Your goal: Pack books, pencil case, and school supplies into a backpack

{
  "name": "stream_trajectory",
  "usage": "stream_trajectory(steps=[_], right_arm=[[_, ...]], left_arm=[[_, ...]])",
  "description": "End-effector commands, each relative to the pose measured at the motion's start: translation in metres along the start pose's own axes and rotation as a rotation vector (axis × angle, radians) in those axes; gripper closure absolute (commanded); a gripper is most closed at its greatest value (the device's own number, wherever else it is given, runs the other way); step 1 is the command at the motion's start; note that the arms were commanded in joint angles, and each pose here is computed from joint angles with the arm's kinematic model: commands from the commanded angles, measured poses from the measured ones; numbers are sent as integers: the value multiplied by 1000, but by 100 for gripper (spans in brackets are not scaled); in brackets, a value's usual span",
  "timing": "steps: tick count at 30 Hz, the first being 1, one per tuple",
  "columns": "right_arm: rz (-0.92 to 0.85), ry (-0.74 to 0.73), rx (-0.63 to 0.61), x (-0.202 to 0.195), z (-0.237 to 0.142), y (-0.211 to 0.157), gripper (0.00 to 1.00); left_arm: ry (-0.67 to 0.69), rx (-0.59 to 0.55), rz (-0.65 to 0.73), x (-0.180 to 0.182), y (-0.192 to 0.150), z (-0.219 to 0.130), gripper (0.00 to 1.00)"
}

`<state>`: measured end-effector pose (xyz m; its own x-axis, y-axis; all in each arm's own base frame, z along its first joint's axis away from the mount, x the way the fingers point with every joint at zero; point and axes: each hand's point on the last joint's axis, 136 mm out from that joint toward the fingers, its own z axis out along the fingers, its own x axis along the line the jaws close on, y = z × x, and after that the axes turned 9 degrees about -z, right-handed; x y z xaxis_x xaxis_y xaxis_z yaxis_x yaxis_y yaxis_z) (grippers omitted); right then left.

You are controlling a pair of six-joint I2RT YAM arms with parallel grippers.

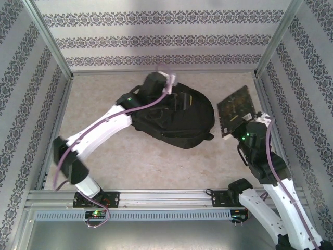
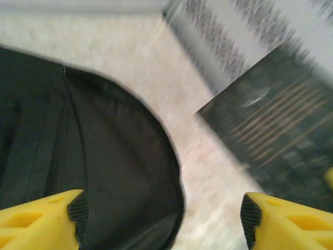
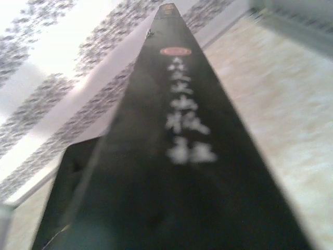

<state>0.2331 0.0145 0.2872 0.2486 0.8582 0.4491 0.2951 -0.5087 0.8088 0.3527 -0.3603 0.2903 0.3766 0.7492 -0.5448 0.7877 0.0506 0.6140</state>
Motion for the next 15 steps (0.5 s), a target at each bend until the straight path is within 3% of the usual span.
stream_trajectory(steps=[1,8,15], right_arm=[[-84,-181,-111,-33,-21,31,100],[-139,-224,-164,-36,-30,54,100],[-128,-171,-131,-28,-21,51,100]], left_arm=[[62,274,247,-3,-57,26,19],[91,485,441,-18,-102,85,17],[161,511,501,-6,-111,115,22]])
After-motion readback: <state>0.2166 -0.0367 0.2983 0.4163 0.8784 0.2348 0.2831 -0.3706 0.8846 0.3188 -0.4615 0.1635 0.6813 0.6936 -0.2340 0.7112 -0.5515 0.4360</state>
